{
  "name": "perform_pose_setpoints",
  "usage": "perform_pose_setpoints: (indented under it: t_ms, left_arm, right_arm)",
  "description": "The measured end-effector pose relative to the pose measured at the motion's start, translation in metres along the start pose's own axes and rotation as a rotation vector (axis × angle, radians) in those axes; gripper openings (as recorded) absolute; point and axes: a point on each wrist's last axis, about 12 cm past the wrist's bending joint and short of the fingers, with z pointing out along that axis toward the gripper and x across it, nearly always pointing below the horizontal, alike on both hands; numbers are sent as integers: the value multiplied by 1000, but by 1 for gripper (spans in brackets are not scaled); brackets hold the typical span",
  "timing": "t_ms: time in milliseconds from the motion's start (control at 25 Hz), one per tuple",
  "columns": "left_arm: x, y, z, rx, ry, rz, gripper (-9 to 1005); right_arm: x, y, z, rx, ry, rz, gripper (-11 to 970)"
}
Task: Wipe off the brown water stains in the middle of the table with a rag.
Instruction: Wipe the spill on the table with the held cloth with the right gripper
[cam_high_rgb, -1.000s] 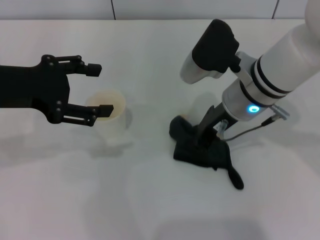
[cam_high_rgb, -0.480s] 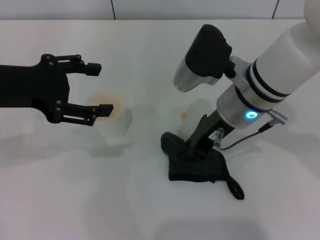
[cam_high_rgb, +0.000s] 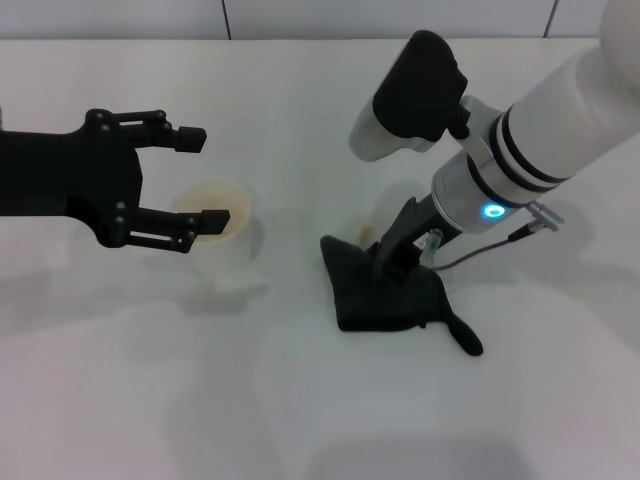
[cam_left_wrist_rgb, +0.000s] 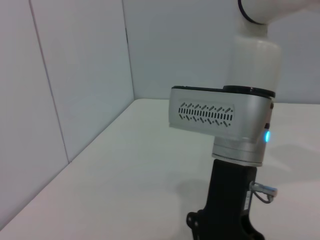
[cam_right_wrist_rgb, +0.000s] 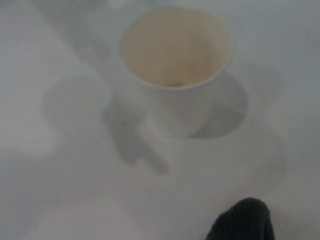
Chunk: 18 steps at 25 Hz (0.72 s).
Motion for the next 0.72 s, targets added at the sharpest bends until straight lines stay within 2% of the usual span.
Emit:
perform_pose_setpoints:
  t_ms: [440, 720]
  left_arm:
    - [0, -1, 3, -1, -10, 6, 884]
    - [1, -2, 6, -7, -17, 9, 884]
  right_arm:
    - [-6, -9, 3, 70, -28, -18, 147]
    - [-7, -21, 2, 107, -24, 4, 150]
